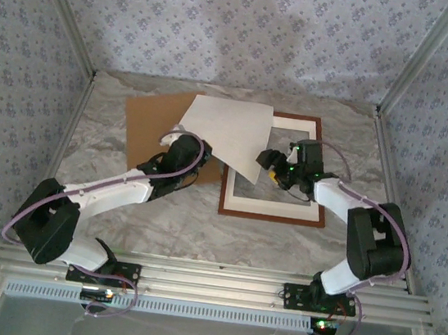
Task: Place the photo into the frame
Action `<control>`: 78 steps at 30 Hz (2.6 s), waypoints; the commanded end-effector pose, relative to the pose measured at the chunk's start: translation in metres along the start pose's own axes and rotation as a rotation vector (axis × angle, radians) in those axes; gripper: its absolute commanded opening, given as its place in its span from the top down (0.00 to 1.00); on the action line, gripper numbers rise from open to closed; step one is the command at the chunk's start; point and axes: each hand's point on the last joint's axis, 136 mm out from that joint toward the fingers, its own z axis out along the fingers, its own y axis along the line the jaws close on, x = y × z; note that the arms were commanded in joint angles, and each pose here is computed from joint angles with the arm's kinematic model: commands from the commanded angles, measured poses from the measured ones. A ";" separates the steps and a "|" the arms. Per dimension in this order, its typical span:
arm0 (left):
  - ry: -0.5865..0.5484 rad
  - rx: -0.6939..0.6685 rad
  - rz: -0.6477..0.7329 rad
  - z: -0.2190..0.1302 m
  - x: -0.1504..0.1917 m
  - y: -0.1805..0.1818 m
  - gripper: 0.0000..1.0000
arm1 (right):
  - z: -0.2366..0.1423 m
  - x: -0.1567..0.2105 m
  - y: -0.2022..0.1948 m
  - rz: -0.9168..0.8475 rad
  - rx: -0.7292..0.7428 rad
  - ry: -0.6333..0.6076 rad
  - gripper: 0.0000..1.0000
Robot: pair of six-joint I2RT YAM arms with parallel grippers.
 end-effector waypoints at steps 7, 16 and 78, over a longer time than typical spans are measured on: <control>-0.019 -0.022 -0.099 -0.016 -0.004 0.013 1.00 | 0.030 -0.002 0.026 0.017 -0.136 0.006 0.22; -0.010 -0.072 -0.093 -0.019 -0.001 0.034 1.00 | 0.026 -0.014 0.051 -0.017 -0.241 -0.019 0.50; 0.053 -0.209 0.149 -0.036 -0.059 0.097 0.02 | -0.098 -0.026 -0.088 -0.190 0.411 -0.175 1.00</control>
